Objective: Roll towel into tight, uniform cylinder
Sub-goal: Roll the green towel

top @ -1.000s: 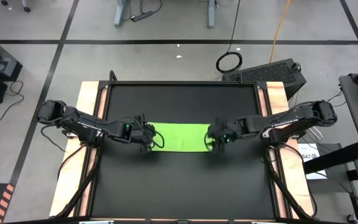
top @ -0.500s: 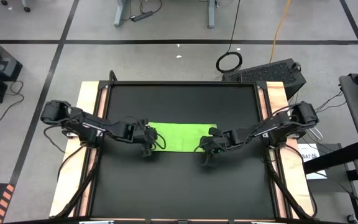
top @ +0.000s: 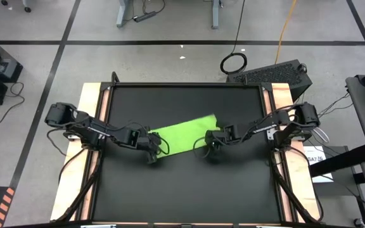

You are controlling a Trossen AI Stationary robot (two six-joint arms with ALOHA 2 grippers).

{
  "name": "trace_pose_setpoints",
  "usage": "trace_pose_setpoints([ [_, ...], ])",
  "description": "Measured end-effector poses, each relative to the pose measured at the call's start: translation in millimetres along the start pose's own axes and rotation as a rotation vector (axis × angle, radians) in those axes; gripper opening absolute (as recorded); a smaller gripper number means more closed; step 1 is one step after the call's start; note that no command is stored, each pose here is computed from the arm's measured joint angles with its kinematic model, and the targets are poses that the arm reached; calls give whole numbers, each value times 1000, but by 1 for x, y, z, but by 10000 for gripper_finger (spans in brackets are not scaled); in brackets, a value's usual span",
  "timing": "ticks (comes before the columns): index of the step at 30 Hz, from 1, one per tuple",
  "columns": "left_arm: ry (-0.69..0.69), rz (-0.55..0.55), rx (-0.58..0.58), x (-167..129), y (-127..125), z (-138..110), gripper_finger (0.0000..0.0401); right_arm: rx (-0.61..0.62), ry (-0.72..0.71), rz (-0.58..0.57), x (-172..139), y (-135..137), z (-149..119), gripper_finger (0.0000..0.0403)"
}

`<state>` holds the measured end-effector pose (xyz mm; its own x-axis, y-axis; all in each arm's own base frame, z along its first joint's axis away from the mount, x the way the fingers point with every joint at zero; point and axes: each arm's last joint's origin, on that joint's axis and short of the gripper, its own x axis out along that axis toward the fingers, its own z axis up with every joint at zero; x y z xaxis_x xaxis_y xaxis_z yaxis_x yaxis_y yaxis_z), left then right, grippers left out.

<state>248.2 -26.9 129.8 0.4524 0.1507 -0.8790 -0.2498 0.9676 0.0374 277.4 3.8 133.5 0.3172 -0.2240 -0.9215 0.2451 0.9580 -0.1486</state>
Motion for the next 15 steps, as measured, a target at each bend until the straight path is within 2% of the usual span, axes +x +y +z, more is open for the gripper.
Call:
trace_pose_setpoints([
  [4, -69, -73, -43, -2, -12, 4, 219, -33, 20, -58, 5, -25, 3, 73],
  [9, -173, -141, -65, -3, -24, 12, 219, 39, 58, -162, 10, -59, 3, 73],
  [12, -182, -143, -35, -5, -26, 14, 219, 73, 53, -135, 6, -66, 3, 73],
  [15, -192, -129, 30, -10, -26, 16, 219, 57, 7, -134, -7, -63, 5, 73],
])
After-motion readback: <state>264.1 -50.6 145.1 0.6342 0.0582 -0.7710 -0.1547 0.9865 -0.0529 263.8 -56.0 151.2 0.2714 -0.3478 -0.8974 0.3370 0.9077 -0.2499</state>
